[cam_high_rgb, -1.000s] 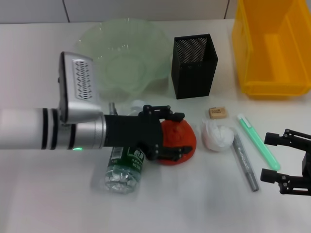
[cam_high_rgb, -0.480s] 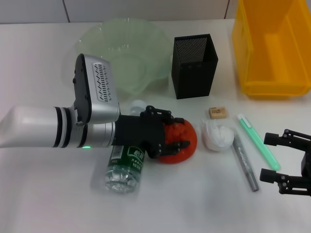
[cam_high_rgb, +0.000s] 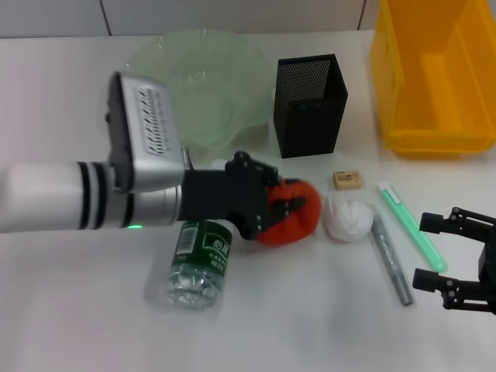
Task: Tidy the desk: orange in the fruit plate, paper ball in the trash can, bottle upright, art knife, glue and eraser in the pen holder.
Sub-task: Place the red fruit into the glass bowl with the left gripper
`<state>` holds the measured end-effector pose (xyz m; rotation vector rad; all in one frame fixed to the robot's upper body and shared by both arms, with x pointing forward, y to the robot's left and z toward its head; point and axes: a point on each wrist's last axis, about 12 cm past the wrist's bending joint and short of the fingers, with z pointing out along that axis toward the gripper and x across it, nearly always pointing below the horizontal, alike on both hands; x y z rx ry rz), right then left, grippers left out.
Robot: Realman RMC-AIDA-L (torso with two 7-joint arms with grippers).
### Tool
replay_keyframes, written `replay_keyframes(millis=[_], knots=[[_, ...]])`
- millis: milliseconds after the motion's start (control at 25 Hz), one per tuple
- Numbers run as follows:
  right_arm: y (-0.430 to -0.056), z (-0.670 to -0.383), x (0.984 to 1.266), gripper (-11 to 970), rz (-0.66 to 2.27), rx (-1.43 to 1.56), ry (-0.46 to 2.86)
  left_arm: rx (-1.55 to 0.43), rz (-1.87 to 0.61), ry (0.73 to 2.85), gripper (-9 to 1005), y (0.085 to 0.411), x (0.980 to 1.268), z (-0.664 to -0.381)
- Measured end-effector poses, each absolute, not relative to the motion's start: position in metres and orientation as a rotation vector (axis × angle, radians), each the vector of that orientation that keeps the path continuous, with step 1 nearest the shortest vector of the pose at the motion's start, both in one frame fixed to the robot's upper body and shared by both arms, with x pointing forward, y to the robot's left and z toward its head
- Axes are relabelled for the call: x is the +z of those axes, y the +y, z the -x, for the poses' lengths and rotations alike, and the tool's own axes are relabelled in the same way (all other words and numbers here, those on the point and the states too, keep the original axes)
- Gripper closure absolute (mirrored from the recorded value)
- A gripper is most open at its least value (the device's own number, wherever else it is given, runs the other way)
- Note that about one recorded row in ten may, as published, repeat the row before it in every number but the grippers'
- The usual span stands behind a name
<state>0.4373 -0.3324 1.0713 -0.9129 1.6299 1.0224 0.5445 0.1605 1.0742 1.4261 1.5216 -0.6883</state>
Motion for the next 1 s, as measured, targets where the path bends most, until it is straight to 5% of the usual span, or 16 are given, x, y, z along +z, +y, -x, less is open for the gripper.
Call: replay_keyframes(millis=[200,400,720,880,1000], knots=[[-0.333,-0.437,1.071,131,0.912,1.023,1.631,-0.675,-1.394,1.457,813,0.168,1.092,-0.540],[-0.330,-0.438,1.070,131,0.907,1.034,1.628,-0.545,-1.117,1.451,836,0.202,1.125,-0.575],[-0.327,-0.440,1.067,131,0.905,1.045,1.632,-0.458,-0.758,1.642,870,0.219,1.112,-0.631],[-0.327,-0.441,1.067,131,0.903,1.041,1.635,-0.431,-0.747,1.695,911,0.214,1.104,-0.637],[-0.327,-0.441,1.067,131,0.893,1.042,1.641,-0.421,-0.745,1.709,837,0.212,1.102,-0.638]])
